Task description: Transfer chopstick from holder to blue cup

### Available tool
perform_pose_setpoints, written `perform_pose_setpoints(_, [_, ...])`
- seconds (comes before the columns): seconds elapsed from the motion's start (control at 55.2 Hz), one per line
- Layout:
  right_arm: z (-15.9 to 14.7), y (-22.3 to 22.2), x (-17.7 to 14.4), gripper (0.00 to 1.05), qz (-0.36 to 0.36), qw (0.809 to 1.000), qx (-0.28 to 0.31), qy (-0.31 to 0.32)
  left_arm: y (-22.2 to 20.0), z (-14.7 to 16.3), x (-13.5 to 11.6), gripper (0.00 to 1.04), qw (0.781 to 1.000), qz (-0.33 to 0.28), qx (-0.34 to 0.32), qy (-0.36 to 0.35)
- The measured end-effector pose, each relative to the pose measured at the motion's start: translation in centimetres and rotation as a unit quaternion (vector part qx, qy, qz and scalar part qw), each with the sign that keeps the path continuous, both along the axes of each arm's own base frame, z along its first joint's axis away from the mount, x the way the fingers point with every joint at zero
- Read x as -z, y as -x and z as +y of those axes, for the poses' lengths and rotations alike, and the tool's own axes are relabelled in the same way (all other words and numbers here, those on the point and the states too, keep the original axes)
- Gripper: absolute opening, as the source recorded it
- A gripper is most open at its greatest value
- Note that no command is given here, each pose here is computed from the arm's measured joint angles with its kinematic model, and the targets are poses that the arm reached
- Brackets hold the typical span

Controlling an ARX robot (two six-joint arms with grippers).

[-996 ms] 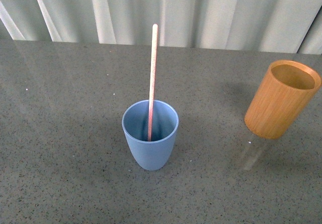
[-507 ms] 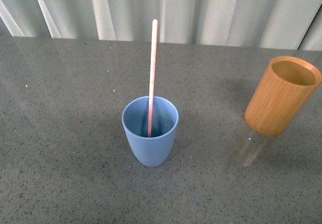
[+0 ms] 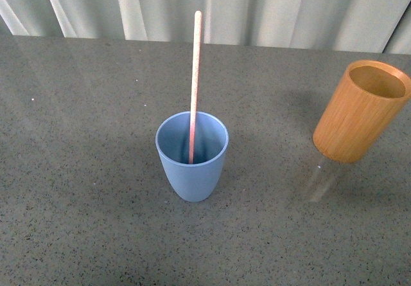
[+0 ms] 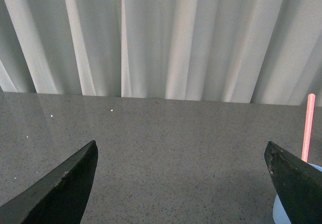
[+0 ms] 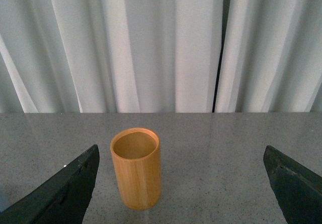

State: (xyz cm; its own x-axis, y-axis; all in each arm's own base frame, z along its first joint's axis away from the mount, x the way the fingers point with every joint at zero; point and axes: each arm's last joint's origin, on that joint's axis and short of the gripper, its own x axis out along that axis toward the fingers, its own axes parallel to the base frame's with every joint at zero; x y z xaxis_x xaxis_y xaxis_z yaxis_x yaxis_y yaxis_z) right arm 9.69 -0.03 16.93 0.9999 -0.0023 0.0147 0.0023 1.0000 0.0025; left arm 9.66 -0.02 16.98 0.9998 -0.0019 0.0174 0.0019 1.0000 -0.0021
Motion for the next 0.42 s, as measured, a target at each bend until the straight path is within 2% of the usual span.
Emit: perform_pose_setpoints(0.417, [0.0,0.0,0.0,0.95,0.0,1.0,0.0,0.0,0.0,0.0,0.0,0.98,1.0,0.0,0.0,0.0])
